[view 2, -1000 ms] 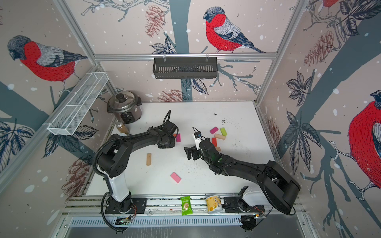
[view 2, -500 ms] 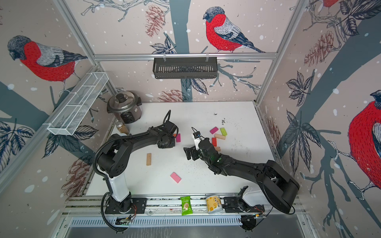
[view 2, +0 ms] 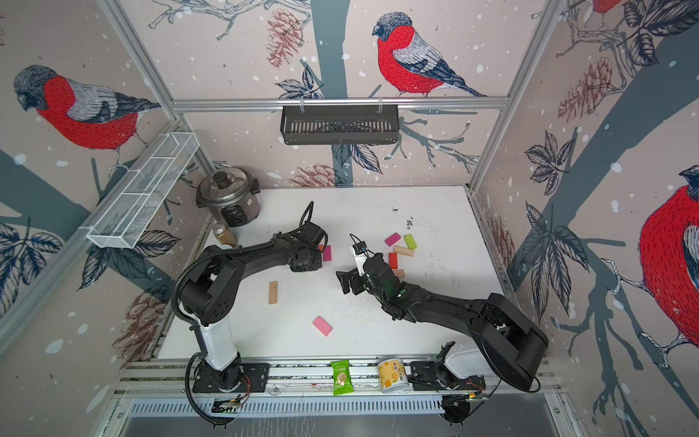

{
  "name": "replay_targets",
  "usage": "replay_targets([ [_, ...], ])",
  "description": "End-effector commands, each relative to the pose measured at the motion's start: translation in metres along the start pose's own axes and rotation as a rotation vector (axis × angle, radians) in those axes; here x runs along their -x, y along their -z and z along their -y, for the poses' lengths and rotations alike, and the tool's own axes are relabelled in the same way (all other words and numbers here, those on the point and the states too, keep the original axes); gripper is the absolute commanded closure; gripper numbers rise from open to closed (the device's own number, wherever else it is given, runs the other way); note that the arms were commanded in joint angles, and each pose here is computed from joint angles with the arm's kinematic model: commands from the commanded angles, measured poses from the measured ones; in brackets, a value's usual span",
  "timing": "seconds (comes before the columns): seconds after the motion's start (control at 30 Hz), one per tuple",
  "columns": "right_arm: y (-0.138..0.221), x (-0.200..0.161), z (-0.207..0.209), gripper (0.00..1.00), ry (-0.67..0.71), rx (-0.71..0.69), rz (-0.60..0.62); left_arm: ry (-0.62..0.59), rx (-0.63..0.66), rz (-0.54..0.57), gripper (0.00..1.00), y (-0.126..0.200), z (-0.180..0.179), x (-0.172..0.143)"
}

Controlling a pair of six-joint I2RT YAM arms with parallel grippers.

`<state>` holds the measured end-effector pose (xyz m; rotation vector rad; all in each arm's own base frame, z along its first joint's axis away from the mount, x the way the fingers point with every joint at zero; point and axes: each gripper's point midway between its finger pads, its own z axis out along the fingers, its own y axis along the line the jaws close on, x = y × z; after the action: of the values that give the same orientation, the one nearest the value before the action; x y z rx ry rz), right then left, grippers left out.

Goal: Assemble the letter p with building blocks
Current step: Assemble the building block at the center of the board.

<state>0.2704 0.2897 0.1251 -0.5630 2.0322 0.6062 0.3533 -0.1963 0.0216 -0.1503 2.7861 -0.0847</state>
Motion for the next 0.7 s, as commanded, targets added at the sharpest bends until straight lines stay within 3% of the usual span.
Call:
replay_targets([
  [0.0, 0.000, 0.004, 0.000, 0.00, 0.006, -0.009, 0.009, 0.003, 0.006, -0.028, 0.77, -0.001, -0.002, -0.006],
  [0.23, 0.000, 0.004, 0.000, 0.00, 0.008, -0.011, 0.009, 0.005, 0.005, -0.029, 0.75, 0.000, -0.002, -0.007],
  [0.4, 0.000, 0.004, -0.001, 0.00, 0.009, -0.011, 0.011, 0.013, 0.000, -0.024, 0.64, 0.004, -0.003, -0.009],
  [0.67, 0.000, 0.004, 0.000, 0.00, 0.009, -0.012, 0.012, 0.019, -0.032, -0.007, 0.54, 0.017, -0.001, -0.007],
])
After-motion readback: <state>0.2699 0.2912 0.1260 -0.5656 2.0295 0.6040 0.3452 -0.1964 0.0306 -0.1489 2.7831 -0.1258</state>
